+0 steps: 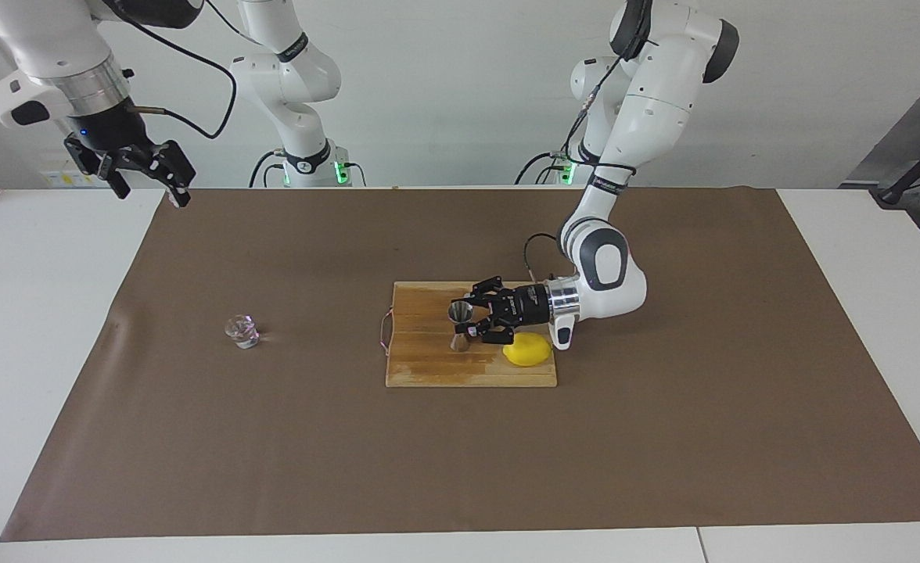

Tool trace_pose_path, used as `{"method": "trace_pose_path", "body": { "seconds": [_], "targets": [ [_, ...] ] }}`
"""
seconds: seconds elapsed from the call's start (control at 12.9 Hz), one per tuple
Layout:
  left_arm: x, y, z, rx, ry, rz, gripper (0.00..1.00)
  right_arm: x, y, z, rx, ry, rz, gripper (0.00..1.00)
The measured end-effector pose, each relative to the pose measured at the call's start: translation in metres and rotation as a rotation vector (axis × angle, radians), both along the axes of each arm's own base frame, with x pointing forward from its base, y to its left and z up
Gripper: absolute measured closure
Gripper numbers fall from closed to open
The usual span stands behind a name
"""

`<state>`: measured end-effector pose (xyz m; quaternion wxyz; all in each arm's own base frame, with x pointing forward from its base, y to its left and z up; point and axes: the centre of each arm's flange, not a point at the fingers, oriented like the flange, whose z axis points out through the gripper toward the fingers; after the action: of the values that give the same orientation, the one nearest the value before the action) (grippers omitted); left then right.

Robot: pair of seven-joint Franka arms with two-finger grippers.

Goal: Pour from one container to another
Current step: 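Lower the jigger cup onto the board and open the left gripper, then withdraw the left gripper while the right gripper reaches the glass cup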

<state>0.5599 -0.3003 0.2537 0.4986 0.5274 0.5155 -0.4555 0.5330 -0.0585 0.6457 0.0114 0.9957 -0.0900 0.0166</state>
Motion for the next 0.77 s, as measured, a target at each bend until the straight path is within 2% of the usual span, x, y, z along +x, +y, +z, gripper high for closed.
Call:
{"method": "trace_pose_path", "body": {
  "seconds": [0.15, 0.23, 0.46, 0.77],
  "targets": [
    [0.0003, 0.0002, 0.0001, -0.002, 0.000, 0.003, 0.23, 0.0000, 0.0000, 0.0000, 0.000, 0.000, 0.000, 0.00],
    [0.0004, 0.0002, 0.0002, -0.003, 0.001, 0.005, 0.23, 0.0000, 0.0000, 0.0000, 0.000, 0.000, 0.000, 0.00],
    [0.0005, 0.0003, 0.0002, -0.004, 0.000, 0.006, 0.00, 0.0000, 0.0000, 0.0000, 0.000, 0.000, 0.000, 0.00],
    [0.0035, 0.0061, -0.0007, 0.000, 0.000, 0.016, 0.00, 0.0000, 0.0000, 0.0000, 0.000, 0.000, 0.000, 0.00]
  ]
}}
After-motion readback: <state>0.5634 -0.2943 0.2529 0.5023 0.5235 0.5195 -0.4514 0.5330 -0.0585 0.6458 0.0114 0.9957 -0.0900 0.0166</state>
